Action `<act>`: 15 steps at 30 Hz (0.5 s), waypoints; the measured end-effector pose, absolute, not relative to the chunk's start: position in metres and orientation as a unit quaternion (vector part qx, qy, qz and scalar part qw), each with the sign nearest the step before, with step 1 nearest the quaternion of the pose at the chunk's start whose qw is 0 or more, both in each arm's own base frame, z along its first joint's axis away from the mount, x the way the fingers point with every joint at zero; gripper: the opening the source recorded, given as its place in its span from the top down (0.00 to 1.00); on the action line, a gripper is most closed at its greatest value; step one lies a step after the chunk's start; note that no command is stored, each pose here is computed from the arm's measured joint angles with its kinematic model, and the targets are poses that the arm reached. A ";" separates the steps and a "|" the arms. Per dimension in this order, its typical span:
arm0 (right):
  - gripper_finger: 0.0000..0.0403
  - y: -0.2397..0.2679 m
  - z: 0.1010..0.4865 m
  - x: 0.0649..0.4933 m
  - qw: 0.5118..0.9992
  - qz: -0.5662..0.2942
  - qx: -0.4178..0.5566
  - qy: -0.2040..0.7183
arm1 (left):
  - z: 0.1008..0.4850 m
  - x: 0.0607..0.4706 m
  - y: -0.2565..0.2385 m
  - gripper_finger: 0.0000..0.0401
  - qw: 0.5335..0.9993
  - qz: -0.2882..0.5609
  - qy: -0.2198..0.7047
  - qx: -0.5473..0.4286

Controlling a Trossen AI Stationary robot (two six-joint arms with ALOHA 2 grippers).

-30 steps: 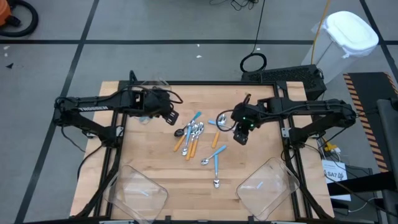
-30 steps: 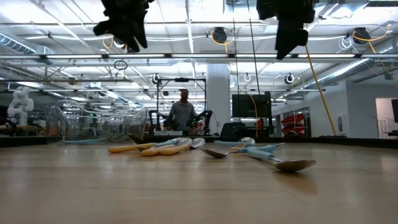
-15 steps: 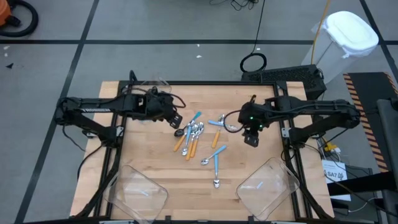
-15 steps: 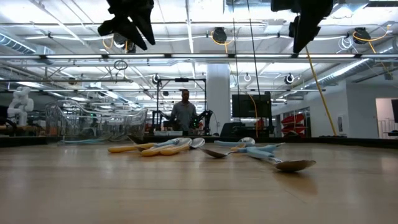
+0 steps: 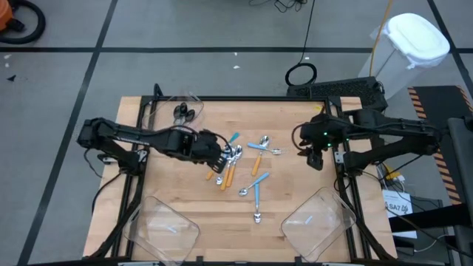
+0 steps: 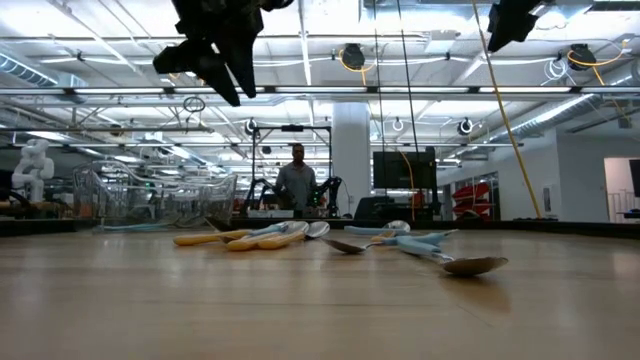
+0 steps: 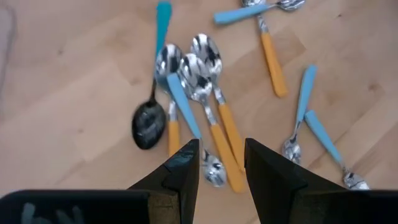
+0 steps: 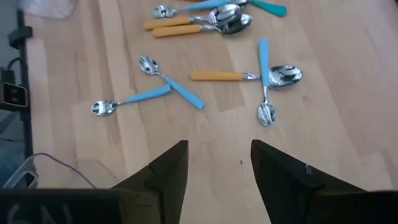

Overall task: Sort silverware by color (type)
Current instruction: Put the blue spoon into the top left transparent bin

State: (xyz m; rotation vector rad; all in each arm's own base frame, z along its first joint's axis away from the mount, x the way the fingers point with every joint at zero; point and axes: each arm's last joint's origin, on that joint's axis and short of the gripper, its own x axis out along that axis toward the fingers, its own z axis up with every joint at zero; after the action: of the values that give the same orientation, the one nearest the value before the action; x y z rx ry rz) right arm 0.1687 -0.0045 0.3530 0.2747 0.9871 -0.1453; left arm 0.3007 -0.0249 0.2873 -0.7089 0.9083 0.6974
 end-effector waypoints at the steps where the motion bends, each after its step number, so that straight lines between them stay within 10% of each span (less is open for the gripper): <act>1: 0.58 -0.005 0.354 0.167 0.871 -0.071 0.130 0.468 | 0.286 0.302 -0.027 0.68 0.779 0.325 0.418 -0.335; 15: 0.58 -0.008 0.357 0.167 0.885 -0.105 0.073 0.448 | 0.252 0.307 -0.015 0.68 0.676 0.390 0.497 -0.378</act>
State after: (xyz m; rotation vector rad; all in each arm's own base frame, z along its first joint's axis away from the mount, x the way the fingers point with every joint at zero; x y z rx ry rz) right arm 0.1666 -0.0083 0.3566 0.1522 0.9314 -0.2183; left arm 0.3065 -0.0147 0.2523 -0.8500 1.1176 0.8776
